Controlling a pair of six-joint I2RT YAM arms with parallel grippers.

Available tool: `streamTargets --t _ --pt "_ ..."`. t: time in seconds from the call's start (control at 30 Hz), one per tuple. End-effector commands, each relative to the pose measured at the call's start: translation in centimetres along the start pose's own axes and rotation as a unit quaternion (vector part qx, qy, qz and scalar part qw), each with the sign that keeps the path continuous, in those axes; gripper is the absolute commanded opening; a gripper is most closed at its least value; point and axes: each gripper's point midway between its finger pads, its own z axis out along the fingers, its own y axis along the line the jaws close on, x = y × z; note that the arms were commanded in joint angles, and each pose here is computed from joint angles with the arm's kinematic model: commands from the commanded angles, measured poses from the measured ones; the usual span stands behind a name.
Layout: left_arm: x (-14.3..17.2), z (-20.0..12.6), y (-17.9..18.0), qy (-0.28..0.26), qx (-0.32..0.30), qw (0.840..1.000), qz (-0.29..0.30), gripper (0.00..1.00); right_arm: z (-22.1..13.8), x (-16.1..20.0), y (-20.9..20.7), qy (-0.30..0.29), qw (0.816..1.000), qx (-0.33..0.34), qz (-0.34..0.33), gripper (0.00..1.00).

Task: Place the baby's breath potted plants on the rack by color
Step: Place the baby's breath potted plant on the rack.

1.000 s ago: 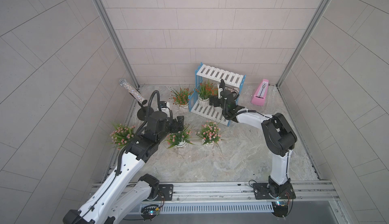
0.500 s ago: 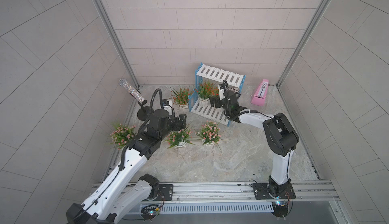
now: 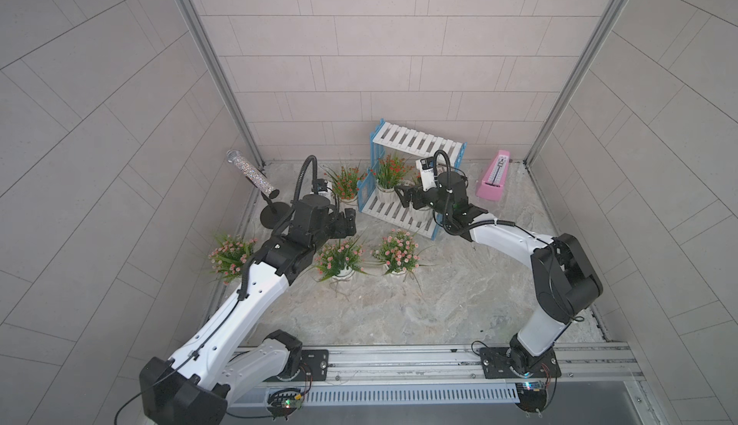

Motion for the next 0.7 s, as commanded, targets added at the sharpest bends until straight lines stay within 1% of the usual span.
streamTargets --t 0.0,0.17,0.3,0.47,0.67 --pt "-0.8 0.0 0.5 -0.009 -0.017 1.000 0.001 0.92 0.1 0.3 0.1 0.016 1.000 -0.011 0.003 0.99" --pt "-0.6 0.6 1.3 0.000 -0.043 0.999 0.015 0.93 -1.5 -0.8 1.7 -0.009 0.999 -0.050 0.006 0.99" --pt "-0.8 1.4 1.7 0.010 -0.060 0.998 0.024 0.93 -3.1 -1.6 3.8 0.003 0.995 -0.098 0.021 0.99" --pt "-0.9 2.4 2.1 0.022 -0.071 0.997 0.024 0.93 -4.1 -0.4 6.8 0.062 0.986 -0.149 0.049 0.99" --pt "-1.4 3.5 2.7 0.030 -0.073 0.997 0.013 0.93 -3.3 3.7 7.1 0.145 0.976 -0.139 0.090 0.93"
